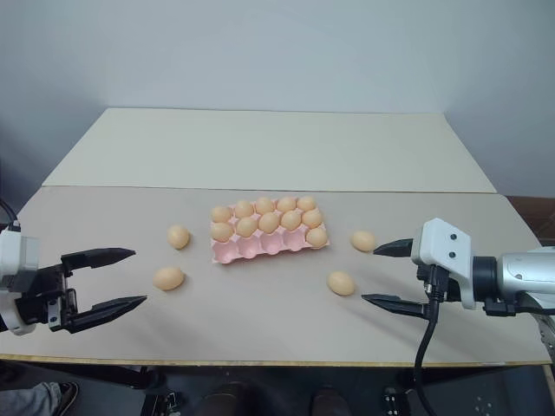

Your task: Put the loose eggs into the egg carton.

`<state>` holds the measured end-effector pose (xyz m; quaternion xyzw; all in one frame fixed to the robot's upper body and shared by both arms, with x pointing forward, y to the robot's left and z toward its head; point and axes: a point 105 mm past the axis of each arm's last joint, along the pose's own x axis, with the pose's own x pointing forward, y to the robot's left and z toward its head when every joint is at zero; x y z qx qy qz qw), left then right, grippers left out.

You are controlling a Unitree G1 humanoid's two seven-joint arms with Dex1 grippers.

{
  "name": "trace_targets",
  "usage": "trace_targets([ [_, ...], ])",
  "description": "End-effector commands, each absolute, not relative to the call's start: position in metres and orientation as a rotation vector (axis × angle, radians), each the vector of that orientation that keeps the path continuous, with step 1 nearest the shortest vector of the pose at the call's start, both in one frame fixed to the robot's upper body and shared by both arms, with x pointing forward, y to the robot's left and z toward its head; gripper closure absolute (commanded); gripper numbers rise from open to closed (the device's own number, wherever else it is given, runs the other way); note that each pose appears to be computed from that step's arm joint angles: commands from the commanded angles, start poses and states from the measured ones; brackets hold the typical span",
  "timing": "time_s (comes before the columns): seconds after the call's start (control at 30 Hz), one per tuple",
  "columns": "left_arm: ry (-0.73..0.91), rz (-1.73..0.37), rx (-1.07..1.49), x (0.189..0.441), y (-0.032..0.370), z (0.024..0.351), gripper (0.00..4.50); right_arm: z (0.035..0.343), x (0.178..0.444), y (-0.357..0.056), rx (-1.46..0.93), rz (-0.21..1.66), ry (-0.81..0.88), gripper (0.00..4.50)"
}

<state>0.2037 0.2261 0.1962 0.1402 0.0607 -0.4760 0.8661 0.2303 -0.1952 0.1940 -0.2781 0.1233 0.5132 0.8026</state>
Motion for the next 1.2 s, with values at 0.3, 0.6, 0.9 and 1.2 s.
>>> trace_targets([
  [0.3,0.064,-0.967,0.333,0.205,0.223,0.207,0.04,0.206,0.232,-0.195,-0.651,1.092,0.22,0.0],
  [0.6,0.044,-0.985,0.325,0.206,0.218,0.209,0.04,0.211,0.237,-0.198,-0.662,1.079,0.213,0.0],
  [0.9,0.053,-1.035,0.306,0.21,0.208,0.204,0.04,0.212,0.257,-0.199,-0.659,0.974,0.18,0.0],
  [1.2,0.034,-1.072,0.283,0.218,0.196,0.2,0.04,0.181,0.33,-0.212,-0.644,0.845,0.285,0.0],
])
